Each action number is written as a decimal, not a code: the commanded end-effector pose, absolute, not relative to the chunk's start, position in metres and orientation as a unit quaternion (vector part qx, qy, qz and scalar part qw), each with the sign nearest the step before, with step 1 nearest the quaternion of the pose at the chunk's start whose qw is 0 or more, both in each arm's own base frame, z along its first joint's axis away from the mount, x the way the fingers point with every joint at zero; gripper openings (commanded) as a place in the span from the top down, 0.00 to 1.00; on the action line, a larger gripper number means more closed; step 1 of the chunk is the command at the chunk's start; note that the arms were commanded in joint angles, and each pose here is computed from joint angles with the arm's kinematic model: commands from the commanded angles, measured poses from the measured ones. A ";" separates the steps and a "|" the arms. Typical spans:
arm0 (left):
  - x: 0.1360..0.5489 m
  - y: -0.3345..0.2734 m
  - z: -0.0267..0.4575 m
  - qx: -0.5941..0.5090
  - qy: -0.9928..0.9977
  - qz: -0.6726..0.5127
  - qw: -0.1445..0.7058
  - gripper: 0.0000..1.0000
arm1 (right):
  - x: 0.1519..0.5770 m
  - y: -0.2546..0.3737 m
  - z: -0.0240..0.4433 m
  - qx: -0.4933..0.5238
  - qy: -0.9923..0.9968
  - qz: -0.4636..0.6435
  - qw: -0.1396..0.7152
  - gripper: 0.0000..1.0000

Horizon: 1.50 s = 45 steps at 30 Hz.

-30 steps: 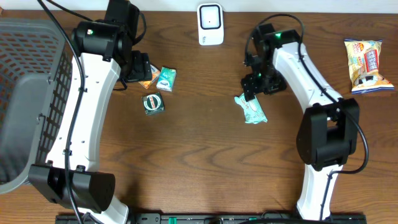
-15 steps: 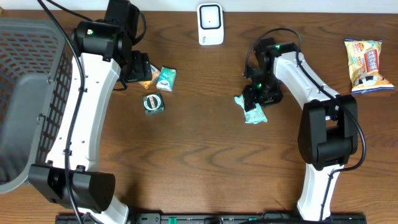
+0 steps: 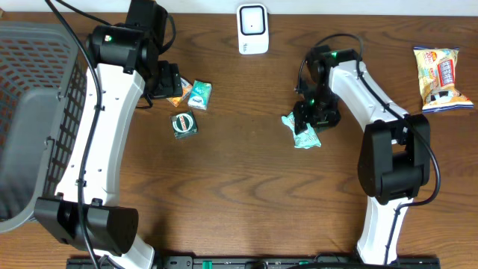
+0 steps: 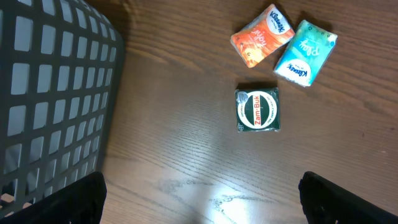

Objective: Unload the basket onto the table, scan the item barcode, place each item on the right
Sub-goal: 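Lift the wipes pack up to the scanner with the right gripper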

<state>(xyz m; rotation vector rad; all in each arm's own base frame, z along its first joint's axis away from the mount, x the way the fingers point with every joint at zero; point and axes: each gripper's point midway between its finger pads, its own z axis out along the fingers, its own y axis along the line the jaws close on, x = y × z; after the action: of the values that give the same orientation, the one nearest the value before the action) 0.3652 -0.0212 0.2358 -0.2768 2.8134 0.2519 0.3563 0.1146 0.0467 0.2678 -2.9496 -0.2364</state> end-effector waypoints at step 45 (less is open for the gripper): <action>0.366 -0.018 0.234 -0.092 0.980 0.098 0.148 0.02 | 0.492 0.163 0.098 0.052 -0.973 -0.096 -0.201 0.99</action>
<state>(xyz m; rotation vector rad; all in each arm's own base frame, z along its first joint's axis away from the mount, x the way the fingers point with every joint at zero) 0.3652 -0.0212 0.2358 -0.2768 2.8134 0.2519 0.4680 0.1441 0.0734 0.2485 -3.4227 -0.2294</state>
